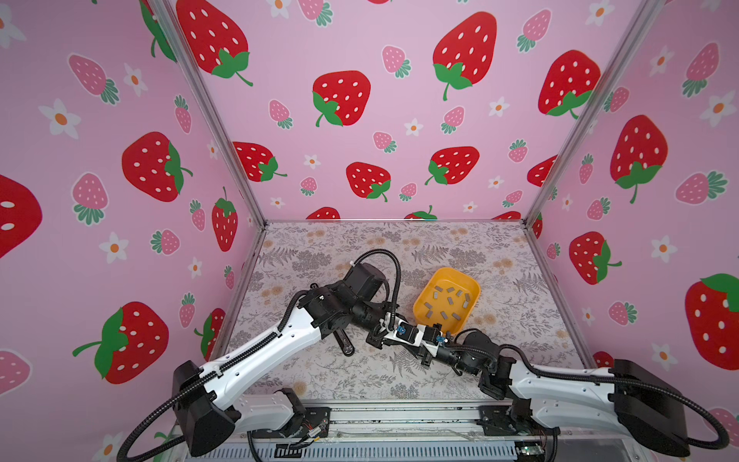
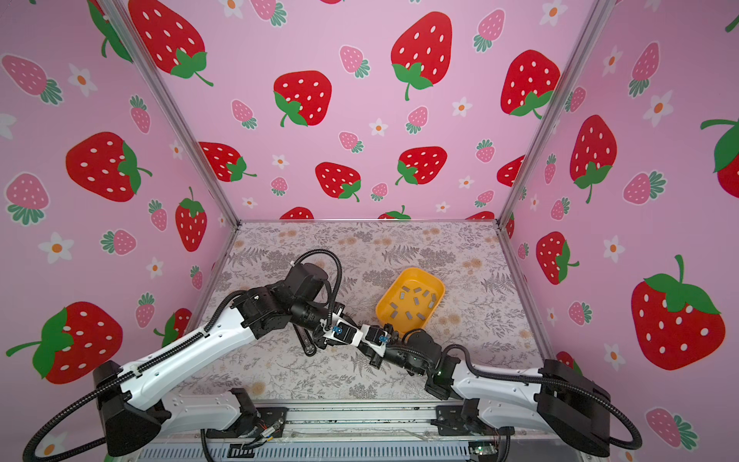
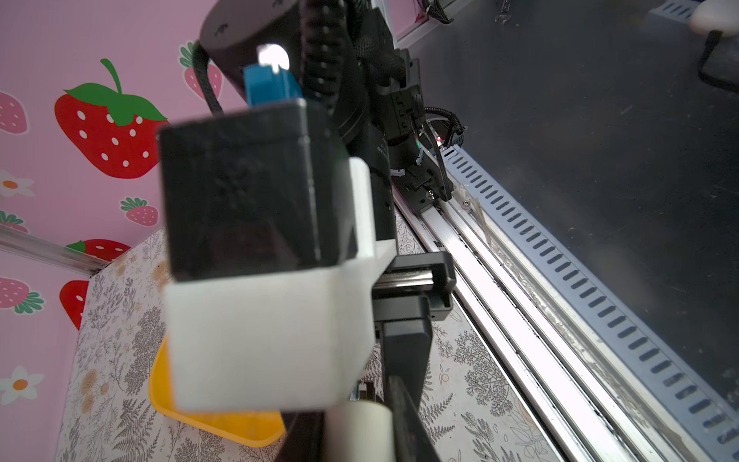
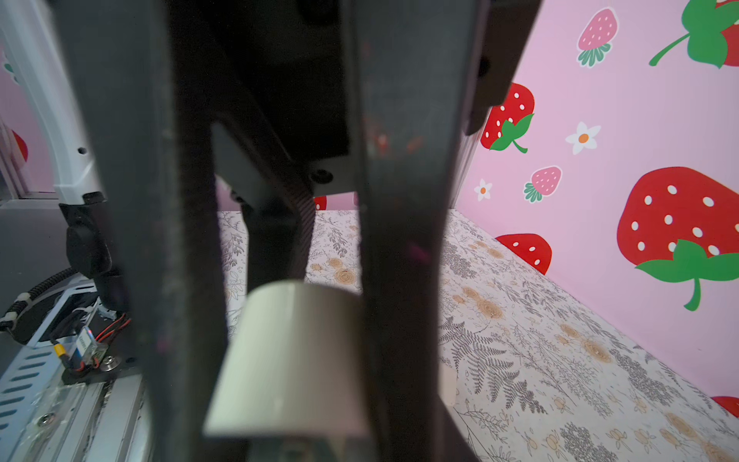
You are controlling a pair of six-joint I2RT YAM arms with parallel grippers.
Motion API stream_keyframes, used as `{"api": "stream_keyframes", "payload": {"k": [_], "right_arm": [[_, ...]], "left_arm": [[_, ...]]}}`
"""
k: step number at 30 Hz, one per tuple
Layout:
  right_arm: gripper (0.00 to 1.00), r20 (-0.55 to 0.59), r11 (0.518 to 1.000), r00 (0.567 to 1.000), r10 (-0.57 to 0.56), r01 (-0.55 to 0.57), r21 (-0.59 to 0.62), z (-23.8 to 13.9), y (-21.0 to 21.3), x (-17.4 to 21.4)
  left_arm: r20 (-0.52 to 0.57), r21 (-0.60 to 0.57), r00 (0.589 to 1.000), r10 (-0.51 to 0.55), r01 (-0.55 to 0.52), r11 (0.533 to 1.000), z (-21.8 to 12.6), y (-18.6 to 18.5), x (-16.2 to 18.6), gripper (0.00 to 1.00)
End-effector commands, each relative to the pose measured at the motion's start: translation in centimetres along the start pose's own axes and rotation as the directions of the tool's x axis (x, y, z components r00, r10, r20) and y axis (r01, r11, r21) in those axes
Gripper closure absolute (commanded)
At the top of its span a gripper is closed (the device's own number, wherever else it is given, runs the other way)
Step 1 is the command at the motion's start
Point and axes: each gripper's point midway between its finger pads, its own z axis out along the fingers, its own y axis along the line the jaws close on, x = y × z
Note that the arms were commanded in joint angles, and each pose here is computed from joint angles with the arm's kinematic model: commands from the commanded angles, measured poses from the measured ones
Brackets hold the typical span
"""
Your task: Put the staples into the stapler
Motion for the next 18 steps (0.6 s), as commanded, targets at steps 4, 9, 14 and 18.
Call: {"api": "stream_keyframes", "payload": {"k": [4,9,14,18], "right_arm": [[0.76,0.041,0.995,0.999,0.007,-0.011,0.101,-0.5,-2.0,-1.3],[0.78,0.034,0.988,0.999,-0.001,-0.004,0.157,-1.2,-2.9,-1.0],[0.8,0.013,0.977,1.0,0.017,-0.019,0.211,-1.4,-4.0,-0.7],[0.81,-0.013,0.972,0.999,0.032,-0.028,0.232,-1.0,-4.5,-0.4]], "left_arm": [[0.065,-0.112,0.994,0.084,-0.076,0.991,-1.4,1.3,-2.4,0.63],[0.074,-0.28,0.995,0.061,-0.038,0.959,-3.1,3.7,-2.6,0.43],[0.087,-0.488,0.996,0.026,0.02,0.873,-6.4,7.0,-2.0,0.35],[0.088,-0.565,0.996,0.004,0.047,0.824,-8.1,8.3,-1.2,0.33]]}}
